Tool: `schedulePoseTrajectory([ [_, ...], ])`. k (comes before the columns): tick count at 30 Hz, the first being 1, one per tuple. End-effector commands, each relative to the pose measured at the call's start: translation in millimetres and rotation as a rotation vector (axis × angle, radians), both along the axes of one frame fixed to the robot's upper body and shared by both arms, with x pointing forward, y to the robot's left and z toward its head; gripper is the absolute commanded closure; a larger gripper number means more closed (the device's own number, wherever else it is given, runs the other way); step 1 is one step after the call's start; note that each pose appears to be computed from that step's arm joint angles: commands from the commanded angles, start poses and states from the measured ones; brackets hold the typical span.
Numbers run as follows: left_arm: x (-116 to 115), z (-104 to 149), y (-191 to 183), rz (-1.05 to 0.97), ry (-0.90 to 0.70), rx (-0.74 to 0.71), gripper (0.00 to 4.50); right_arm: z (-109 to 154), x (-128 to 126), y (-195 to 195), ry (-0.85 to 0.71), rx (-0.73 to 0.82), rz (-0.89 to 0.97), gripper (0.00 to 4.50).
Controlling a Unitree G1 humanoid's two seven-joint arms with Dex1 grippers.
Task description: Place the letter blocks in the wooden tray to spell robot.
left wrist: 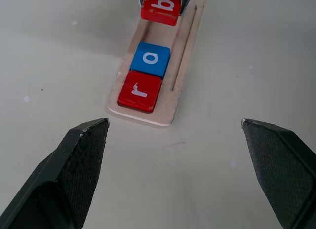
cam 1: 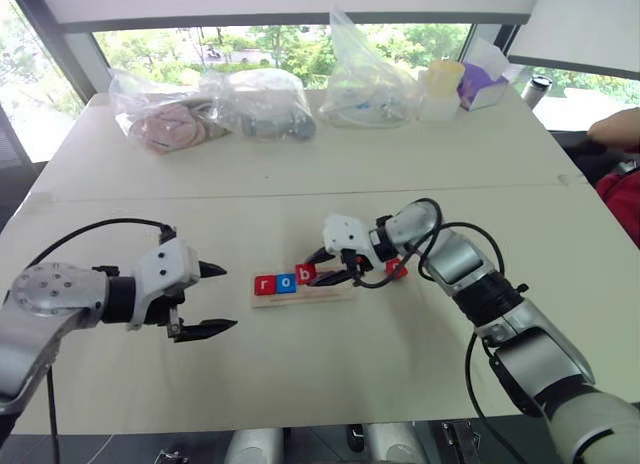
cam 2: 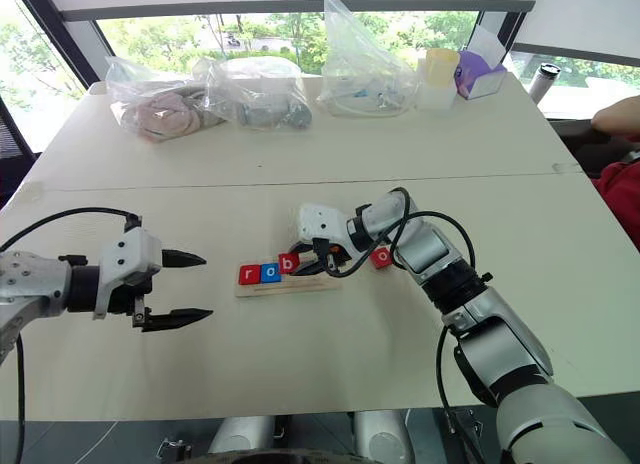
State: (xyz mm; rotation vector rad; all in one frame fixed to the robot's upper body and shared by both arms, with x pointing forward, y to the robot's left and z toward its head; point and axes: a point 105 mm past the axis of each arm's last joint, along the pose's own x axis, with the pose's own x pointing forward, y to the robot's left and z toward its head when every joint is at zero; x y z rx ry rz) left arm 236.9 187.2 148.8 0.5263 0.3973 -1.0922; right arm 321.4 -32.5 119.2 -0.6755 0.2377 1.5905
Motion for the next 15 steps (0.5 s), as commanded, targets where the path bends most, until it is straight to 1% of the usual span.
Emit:
schedulePoseTrajectory([
  [1,0.1,9.2,-3.2,-0.003,-0.041,-0.013,0.00,7.0,0.0,0.5,-0.040,0.006,0.018,3.36],
  [7,5.8,12.7,-11.8,-0.014,-0.062,-0.054,0.00,0.7,0.3,2.5,-0.040,-0.001,-0.006,3.36],
  [15,9.6,12.7,-14.0,-0.016,-0.065,-0.057,0.00,-6.8,5.4,6.3,-0.053,-0.024,-0.028,3.36],
])
